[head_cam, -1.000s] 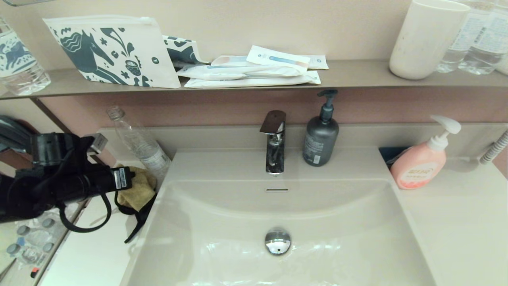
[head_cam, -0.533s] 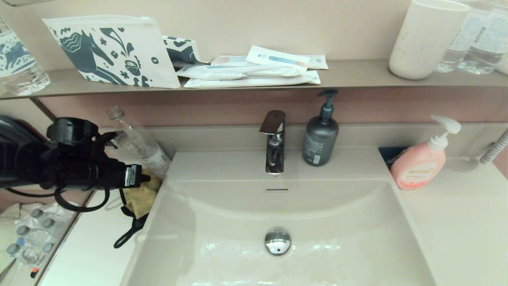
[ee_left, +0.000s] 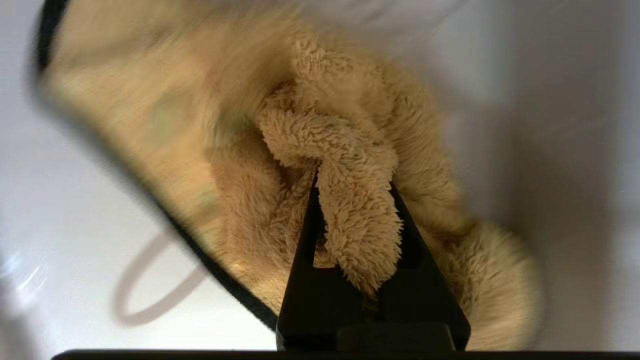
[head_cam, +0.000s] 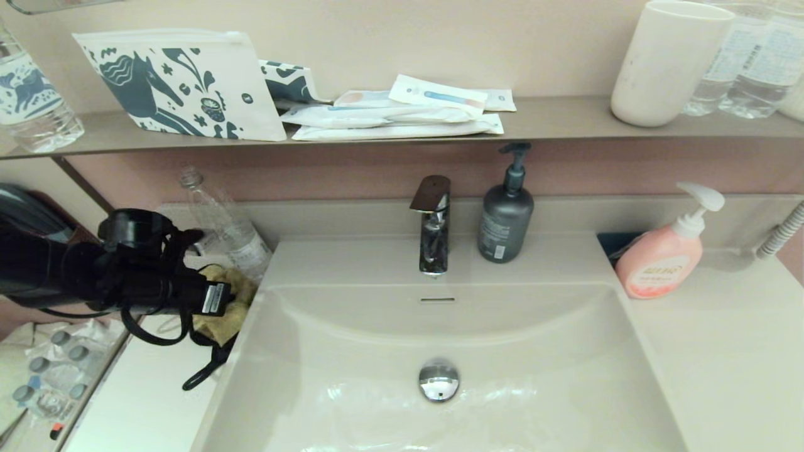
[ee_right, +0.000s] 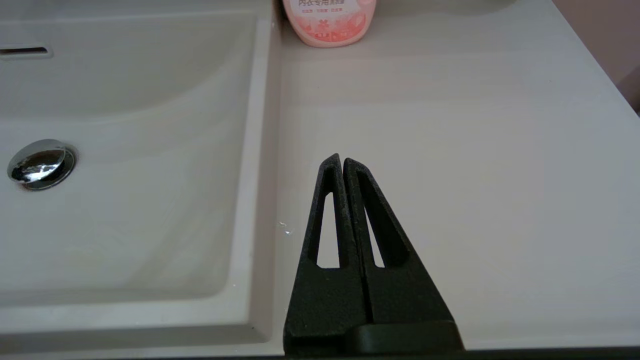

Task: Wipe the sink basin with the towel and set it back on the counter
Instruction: Wipe the sink

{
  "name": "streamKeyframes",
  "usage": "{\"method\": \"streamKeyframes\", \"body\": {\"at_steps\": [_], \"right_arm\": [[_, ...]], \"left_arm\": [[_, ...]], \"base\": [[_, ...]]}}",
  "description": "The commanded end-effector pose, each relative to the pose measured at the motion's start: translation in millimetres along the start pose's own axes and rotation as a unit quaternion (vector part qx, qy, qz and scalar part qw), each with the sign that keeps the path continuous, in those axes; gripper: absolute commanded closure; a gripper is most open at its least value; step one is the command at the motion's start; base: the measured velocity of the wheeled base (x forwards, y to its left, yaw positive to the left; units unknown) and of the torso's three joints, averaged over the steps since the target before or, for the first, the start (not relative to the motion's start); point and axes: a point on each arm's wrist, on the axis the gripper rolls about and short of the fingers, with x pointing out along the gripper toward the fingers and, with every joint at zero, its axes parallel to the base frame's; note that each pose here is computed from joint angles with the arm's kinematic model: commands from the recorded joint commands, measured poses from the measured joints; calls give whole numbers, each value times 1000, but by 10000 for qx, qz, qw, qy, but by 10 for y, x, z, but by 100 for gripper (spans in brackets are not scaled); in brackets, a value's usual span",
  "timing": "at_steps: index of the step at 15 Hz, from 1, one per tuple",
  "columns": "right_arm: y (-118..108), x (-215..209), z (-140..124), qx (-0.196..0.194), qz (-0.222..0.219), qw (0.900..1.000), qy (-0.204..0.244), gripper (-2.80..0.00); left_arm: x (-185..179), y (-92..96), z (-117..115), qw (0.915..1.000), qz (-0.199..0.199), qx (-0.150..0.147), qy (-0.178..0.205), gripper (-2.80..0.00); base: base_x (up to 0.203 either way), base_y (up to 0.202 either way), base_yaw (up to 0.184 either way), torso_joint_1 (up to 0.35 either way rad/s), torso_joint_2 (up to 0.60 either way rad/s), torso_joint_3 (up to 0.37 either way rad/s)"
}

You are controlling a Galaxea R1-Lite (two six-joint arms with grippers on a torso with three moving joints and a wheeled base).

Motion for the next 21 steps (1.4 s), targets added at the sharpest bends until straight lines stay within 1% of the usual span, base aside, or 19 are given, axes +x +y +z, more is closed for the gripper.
{"method": "streamKeyframes", "body": {"at_steps": [1, 2, 4, 6, 8, 9, 11, 14, 16, 18, 19, 20, 21], "right_arm": [[0, 1, 0, 2, -2, 10000, 6, 0], [0, 1, 0, 2, 3, 10000, 6, 0], [0, 1, 0, 2, 2, 10000, 6, 0], [0, 1, 0, 2, 3, 10000, 6, 0], [0, 1, 0, 2, 3, 10000, 6, 0], [0, 1, 0, 2, 3, 10000, 6, 0], [0, 1, 0, 2, 3, 10000, 6, 0], [0, 1, 0, 2, 3, 10000, 6, 0], [0, 1, 0, 2, 3, 10000, 6, 0], [0, 1, 0, 2, 2, 10000, 6, 0], [0, 1, 0, 2, 3, 10000, 6, 0], [0, 1, 0, 2, 3, 10000, 6, 0], [0, 1, 0, 2, 3, 10000, 6, 0]], "left_arm": [[29, -1, -131, 9994, 87, -31, 322, 0], [28, -17, -195, 9989, 121, 12, 446, 0], [-12, -60, -328, 9972, 173, 267, 680, 0], [-72, -86, -416, 9950, 286, 466, 836, 0], [-111, -19, -540, 9891, 441, 749, 1185, 0], [-135, 10, -599, 9870, 430, 789, 1335, 0], [-189, 33, -710, 9836, 430, 723, 1595, 0], [-259, 91, -853, 9706, 566, 768, 2209, 0], [-288, 141, -941, 9636, 645, 763, 2481, 0], [-313, 151, -1039, 9502, 828, 946, 2851, 0], [-299, 149, -1084, 9442, 853, 1017, 3014, 0], [-267, 150, -1098, 9431, 836, 1020, 3052, 0], [-249, 156, -1091, 9444, 830, 1009, 3017, 0]], "base": [[0, 0, 0, 0, 0, 0], [0, 0, 0, 0, 0, 0], [0, 0, 0, 0, 0, 0], [0, 0, 0, 0, 0, 0], [0, 0, 0, 0, 0, 0], [0, 0, 0, 0, 0, 0], [0, 0, 0, 0, 0, 0], [0, 0, 0, 0, 0, 0], [0, 0, 0, 0, 0, 0], [0, 0, 0, 0, 0, 0], [0, 0, 0, 0, 0, 0], [0, 0, 0, 0, 0, 0], [0, 0, 0, 0, 0, 0]]}}
